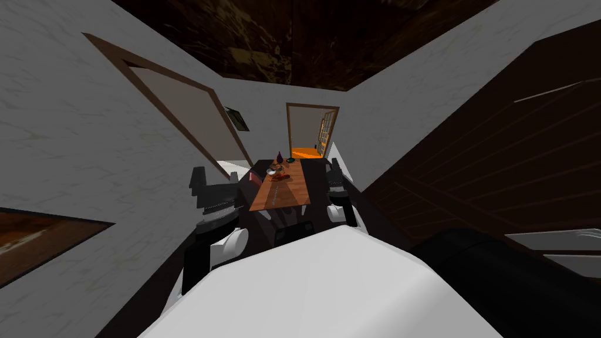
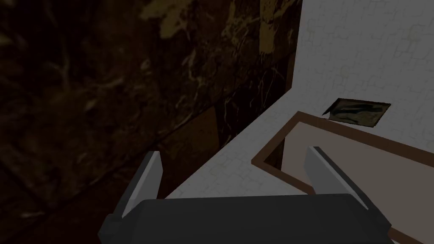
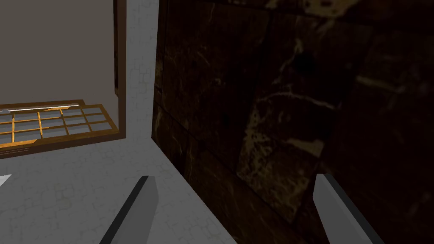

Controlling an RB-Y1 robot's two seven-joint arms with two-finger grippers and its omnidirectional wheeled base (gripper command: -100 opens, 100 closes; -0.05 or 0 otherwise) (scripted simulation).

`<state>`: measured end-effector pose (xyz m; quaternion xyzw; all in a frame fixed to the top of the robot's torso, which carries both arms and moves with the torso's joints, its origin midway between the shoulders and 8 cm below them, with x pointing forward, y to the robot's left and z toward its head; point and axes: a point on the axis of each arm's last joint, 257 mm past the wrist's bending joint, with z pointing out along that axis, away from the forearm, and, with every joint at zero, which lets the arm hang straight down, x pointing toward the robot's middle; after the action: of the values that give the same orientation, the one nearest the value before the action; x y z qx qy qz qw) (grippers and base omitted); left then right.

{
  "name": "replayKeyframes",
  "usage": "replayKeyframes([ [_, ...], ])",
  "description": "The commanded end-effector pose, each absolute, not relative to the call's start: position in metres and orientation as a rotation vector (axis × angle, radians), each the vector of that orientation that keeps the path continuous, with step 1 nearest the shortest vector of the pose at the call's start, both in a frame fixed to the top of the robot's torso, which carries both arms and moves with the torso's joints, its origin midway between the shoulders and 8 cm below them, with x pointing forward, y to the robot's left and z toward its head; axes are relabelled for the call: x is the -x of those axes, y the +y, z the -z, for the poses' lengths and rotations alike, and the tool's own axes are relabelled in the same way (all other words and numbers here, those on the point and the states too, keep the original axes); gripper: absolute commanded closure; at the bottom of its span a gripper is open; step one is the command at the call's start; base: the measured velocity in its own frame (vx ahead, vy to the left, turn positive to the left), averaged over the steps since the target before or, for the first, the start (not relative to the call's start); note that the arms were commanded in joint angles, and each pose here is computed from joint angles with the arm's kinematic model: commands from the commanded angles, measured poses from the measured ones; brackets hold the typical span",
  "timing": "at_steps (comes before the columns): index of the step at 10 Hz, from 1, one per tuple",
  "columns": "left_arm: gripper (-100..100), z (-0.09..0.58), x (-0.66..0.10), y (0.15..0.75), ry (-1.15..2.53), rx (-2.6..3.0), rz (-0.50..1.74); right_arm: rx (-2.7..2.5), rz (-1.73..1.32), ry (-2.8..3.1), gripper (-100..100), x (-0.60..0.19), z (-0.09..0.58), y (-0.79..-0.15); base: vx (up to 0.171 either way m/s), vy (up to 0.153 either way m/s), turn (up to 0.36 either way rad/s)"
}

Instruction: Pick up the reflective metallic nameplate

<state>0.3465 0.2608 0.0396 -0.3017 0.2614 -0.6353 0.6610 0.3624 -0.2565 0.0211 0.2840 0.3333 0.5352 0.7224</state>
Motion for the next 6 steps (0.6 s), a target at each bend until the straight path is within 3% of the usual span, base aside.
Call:
replayKeyframes([
  [1,-100,-0.029,-0.353,0.258,0.635,0.687,1.427,-0.627,-1.182,0.736,0,-0.362,-0.021,-0.257,-0.007,0.034,-0.170],
  [6,-100,0.026,-0.383,0.252,0.816,0.735,1.370,-0.627,-1.182,0.736,0,-0.362,-0.021,-0.257,-0.011,0.112,-0.272],
])
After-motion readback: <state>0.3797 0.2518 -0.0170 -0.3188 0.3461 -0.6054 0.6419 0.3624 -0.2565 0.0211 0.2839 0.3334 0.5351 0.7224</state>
